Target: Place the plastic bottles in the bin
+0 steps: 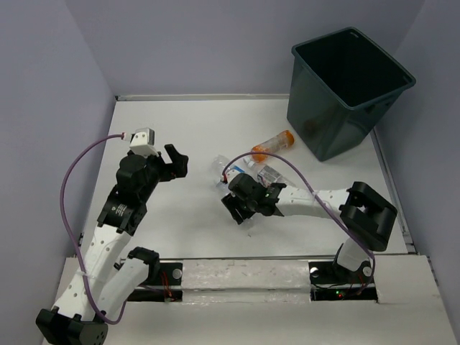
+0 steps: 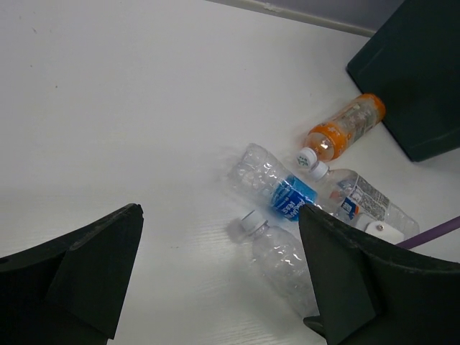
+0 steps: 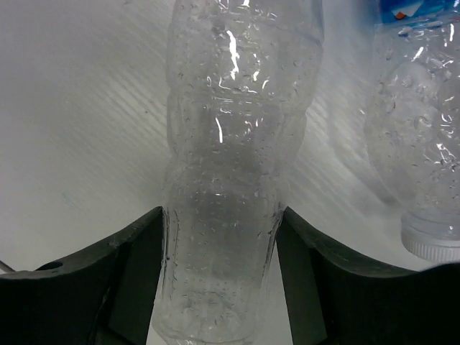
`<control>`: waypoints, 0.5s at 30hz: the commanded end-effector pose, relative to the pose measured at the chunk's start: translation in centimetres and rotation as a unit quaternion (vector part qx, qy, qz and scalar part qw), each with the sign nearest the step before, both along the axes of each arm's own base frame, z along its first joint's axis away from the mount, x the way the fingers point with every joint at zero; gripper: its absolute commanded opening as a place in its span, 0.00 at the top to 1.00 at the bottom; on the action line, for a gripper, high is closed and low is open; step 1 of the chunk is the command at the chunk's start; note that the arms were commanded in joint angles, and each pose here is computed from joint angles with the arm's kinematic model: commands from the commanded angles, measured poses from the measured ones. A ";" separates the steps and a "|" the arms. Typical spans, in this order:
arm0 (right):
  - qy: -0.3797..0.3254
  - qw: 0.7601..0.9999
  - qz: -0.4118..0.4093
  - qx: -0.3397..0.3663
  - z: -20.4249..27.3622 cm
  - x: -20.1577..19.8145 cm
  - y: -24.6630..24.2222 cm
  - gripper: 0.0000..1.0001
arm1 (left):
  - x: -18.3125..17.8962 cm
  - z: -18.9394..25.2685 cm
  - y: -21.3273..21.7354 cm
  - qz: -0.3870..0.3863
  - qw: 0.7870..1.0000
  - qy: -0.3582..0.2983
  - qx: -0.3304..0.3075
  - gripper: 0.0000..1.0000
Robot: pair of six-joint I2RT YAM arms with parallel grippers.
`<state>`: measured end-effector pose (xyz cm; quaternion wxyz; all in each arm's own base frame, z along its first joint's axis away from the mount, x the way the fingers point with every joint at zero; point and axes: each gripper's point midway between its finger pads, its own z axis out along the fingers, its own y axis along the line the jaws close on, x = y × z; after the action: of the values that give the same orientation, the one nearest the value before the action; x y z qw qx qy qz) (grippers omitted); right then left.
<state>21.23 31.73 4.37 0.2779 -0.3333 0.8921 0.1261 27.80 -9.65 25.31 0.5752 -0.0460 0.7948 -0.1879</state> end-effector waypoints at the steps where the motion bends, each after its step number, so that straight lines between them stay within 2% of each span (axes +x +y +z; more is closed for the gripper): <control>1: -0.024 1.000 0.001 0.019 2.0 0.1 2.2 0.45 | 0.2 0.6 0.2 0.002 1.000 -0.018 -0.001 0.01; 3: -0.035 0.999 0.003 0.038 4.0 0.0 2.7 0.58 | 0.2 0.4 0.2 0.003 1.000 -0.015 -0.002 0.01; 4: -0.039 0.998 0.010 0.051 5.1 -0.4 3.1 0.61 | 0.2 0.4 0.2 0.005 1.000 -0.013 -0.003 0.01; 6: -0.056 0.993 0.020 0.102 9.4 -0.7 3.7 0.62 | 0.4 0.0 0.5 0.015 1.000 -0.005 -0.003 0.01; 7: -0.058 0.993 0.021 0.104 9.6 -0.6 3.8 0.62 | 0.5 -0.1 0.7 0.020 1.000 -0.002 -0.003 0.01; 9: -0.109 0.982 0.021 0.151 15.1 0.0 3.7 0.62 | 0.7 -0.4 0.6 0.026 0.999 0.009 -0.020 0.01; 11: -0.186 0.969 -0.019 0.160 20.0 2.5 2.0 0.63 | 1.1 -0.4 0.6 0.024 0.998 0.016 -0.050 0.01; 12: -0.240 0.956 -0.057 0.158 23.8 5.5 0.2 0.63 | 1.2 -0.2 -0.4 0.001 0.997 0.017 -0.075 0.01; 15: -0.299 0.932 -0.117 0.169 29.6 10.1 -3.4 0.64 | 1.4 -0.6 -1.9 -0.010 0.988 0.027 -0.151 0.01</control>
<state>23.56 33.32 21.80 0.4485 -0.3041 0.8194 0.1869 28.91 -9.20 24.39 0.5531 -0.1032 0.7971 -0.2190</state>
